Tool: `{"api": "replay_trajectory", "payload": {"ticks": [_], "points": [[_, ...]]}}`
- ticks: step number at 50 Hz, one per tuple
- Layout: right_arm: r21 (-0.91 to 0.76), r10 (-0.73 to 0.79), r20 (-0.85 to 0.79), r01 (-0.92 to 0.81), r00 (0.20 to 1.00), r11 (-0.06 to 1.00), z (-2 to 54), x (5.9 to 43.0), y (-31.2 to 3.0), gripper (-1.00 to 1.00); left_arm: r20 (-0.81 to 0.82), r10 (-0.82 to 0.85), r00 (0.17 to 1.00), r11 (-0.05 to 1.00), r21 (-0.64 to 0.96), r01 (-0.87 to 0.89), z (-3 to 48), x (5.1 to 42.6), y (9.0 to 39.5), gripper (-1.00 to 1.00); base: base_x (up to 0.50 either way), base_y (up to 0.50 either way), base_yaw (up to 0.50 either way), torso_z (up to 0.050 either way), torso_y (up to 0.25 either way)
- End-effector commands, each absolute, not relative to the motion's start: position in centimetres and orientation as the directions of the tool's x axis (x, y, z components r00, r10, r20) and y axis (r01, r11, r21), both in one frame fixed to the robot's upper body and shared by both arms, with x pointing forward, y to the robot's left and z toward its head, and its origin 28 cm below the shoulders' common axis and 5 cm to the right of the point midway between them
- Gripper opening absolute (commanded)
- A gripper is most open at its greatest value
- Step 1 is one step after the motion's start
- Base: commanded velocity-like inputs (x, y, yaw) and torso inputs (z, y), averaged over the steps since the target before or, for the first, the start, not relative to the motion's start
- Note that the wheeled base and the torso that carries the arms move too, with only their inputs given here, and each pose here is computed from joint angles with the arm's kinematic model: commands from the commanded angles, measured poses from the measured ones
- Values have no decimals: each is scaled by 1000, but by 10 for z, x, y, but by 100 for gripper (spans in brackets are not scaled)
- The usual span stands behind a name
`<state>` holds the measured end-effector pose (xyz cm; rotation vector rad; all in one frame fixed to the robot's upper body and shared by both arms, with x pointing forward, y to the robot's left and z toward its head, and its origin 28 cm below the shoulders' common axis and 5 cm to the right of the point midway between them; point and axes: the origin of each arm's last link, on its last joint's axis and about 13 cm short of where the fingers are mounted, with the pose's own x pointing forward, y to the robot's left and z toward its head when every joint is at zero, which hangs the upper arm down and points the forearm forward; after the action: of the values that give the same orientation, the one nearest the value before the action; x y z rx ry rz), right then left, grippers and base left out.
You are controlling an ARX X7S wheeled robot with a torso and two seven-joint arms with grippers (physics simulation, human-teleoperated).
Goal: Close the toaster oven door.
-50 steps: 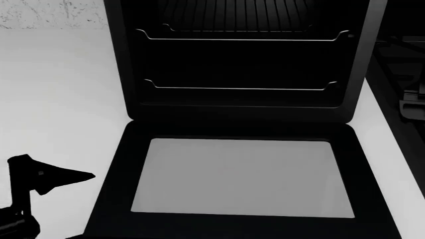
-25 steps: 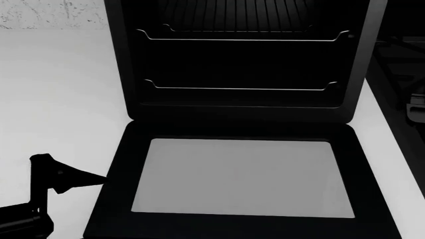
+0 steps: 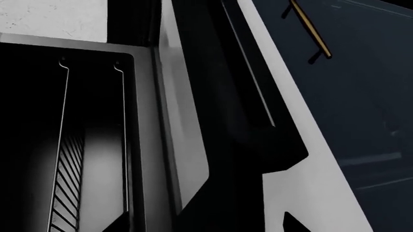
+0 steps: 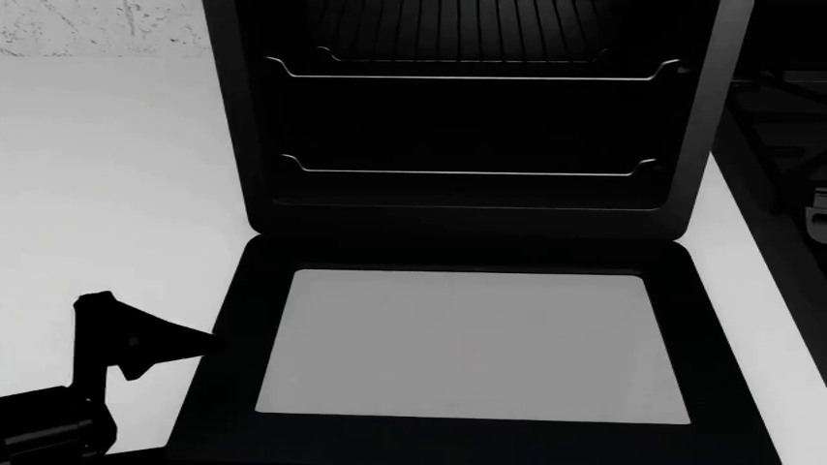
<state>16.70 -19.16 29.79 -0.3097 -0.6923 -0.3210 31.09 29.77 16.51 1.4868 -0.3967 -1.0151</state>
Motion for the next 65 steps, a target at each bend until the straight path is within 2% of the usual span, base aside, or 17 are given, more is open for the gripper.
{"api": "replay_trajectory", "payload": {"ticks": [1,19,34,42,47,51,52,59,65], "points": [[-167,-186,668,388,721,906,299,167,-192,100,43,-746,665,14,999,-49,177,324,293,100,12,-5,-13,0,0],[-168,-187,670,392,719,905,301,165,-191,100,239,-726,646,146,970,-195,210,333,291,100,13,-5,-14,0,0],[-167,-188,672,393,717,904,301,163,-191,100,271,-724,635,188,962,-196,206,330,288,100,1,-2,-3,0,0],[-164,-188,674,392,715,905,302,164,-191,100,351,-666,658,337,929,-154,192,311,275,100,0,0,0,0,0],[-160,-187,680,392,709,906,304,161,-191,100,430,-567,703,464,871,-159,187,297,258,100,0,0,-1,0,0],[-155,-188,682,391,707,907,304,160,-192,100,464,-497,733,529,832,-168,182,286,242,100,0,-1,-2,0,0],[-155,-188,683,391,706,907,304,160,-192,100,454,-469,758,519,836,-179,179,284,240,100,0,-4,-7,0,0],[-153,-187,687,391,702,908,306,159,-192,100,503,-303,809,692,700,-176,163,281,218,100,0,-2,-3,0,0],[-149,-187,687,388,702,910,305,158,-192,100,507,-215,835,769,615,-175,155,285,200,100,0,-1,-4,0,3]]}}
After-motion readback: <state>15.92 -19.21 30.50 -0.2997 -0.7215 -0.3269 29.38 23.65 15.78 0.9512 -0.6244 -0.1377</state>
